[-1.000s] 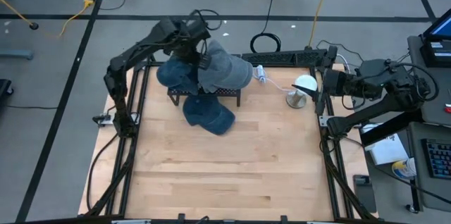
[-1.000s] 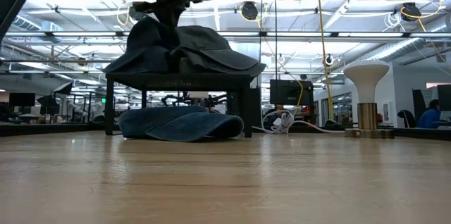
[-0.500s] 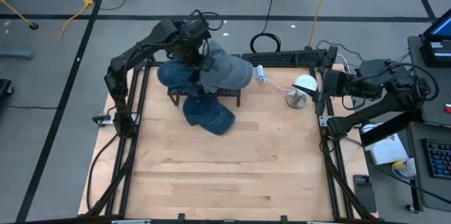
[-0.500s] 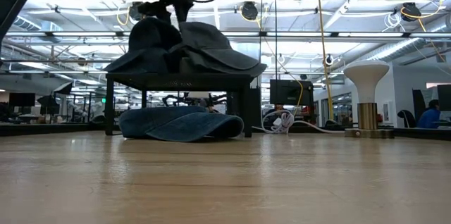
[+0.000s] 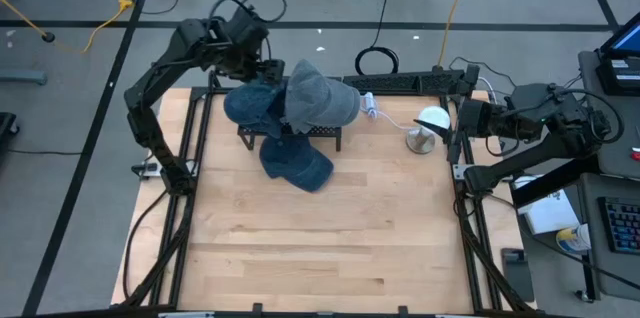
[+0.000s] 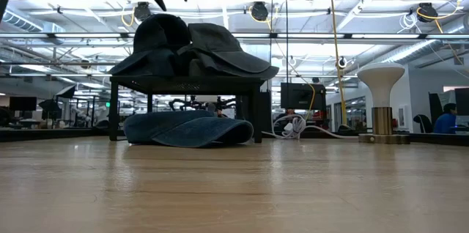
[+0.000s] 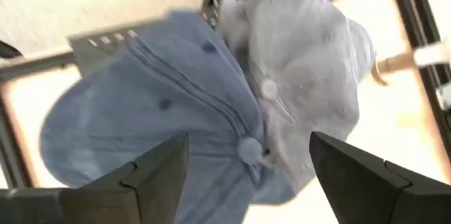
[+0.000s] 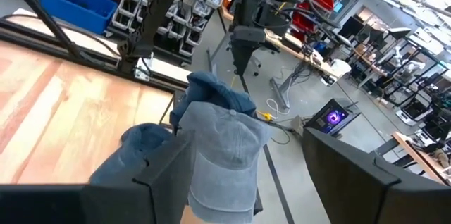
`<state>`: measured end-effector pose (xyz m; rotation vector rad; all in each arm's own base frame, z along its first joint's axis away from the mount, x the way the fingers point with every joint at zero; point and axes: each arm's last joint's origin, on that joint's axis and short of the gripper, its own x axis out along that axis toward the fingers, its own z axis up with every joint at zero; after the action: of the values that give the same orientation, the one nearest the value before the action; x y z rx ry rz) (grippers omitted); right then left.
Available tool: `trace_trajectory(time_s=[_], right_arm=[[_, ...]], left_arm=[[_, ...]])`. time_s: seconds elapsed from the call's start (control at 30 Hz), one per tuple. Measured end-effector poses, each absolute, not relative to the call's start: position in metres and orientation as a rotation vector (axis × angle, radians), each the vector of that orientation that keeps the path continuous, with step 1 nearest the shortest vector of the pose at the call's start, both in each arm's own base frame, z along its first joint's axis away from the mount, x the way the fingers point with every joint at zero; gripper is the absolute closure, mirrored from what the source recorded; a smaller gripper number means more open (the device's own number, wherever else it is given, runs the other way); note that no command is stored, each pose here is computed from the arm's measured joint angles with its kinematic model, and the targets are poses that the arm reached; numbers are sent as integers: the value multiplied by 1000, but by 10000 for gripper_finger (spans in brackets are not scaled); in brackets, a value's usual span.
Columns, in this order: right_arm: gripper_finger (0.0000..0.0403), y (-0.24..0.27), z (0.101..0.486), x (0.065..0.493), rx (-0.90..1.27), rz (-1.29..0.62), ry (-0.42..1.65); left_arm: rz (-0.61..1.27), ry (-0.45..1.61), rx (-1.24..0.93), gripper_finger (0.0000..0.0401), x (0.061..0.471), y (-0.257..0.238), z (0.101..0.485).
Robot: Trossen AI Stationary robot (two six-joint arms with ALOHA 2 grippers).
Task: Pick & Place hat
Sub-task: Stack the dark blue cap on top of the other dark blue cap on the shelf
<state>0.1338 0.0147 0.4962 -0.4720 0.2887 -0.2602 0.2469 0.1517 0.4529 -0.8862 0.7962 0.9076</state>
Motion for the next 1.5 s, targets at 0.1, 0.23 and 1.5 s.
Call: trace_trajectory(time_s=[0.1, 0.23, 1.5], right_arm=[[151, 15, 498, 135, -472, -263, 272], [151, 15, 498, 135, -430, -264, 263], [151, 45, 259, 262, 1003, -386, 211]], left_arm=[[899, 771, -866, 101, 239, 147, 460], [775, 732, -835, 101, 237, 131, 472], [401, 519, -8, 100, 235, -58, 486]])
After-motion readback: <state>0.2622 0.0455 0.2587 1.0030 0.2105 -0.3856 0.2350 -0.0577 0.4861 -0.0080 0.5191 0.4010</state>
